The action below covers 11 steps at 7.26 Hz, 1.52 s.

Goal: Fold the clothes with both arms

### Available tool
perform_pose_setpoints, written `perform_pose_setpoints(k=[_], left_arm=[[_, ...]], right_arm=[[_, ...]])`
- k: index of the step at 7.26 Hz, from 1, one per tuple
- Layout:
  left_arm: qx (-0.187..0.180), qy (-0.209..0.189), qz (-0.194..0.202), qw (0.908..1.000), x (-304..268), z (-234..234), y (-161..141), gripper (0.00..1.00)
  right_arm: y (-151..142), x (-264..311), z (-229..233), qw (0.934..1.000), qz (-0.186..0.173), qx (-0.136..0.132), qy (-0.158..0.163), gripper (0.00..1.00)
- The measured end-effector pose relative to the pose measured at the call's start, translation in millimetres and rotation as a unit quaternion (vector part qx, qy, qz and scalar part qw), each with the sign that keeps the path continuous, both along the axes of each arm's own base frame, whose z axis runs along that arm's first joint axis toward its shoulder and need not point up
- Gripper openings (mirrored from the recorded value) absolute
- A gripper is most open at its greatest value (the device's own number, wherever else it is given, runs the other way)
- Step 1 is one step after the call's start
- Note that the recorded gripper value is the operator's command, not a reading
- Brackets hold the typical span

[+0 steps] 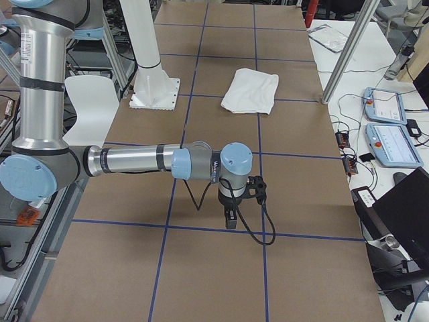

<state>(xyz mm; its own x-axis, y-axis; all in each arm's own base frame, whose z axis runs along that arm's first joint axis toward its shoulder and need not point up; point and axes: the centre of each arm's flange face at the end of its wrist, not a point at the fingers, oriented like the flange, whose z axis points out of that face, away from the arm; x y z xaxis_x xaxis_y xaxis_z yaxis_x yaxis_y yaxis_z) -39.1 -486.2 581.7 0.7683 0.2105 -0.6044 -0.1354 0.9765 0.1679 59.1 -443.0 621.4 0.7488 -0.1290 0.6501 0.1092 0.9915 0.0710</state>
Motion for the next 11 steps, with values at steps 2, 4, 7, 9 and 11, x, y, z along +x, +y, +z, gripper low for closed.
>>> perform_pose_setpoints(k=[2, 4, 7, 9, 11], left_arm=[[0.001, -0.001, 0.0, 1.0, 0.0, -0.9, -0.1, 1.0], [0.001, -0.001, -0.001, 1.0, 0.4, -1.1, -0.2, 1.0], [0.001, -0.001, -0.001, 1.0, 0.7, -1.1, -0.2, 1.0], [0.001, 0.0, -0.001, 1.0, 0.7, -1.4, -0.2, 1.0], [0.001, 0.0, -0.001, 1.0, 0.8, -2.1, -0.5, 1.0]], right_arm=[[-0.4, -0.3, -0.4, 1.0, 0.004, -0.003, 0.0, 1.0], [-0.4, -0.6, -0.7, 1.0, 0.006, -0.005, 0.0, 1.0], [-0.5, -0.6, -0.3, 0.9999, 0.008, -0.007, 0.001, 1.0], [-0.4, -0.6, -0.1, 0.9999, 0.008, -0.007, 0.001, 1.0], [-0.4, -0.6, 0.7, 0.9999, 0.008, -0.008, 0.001, 1.0]])
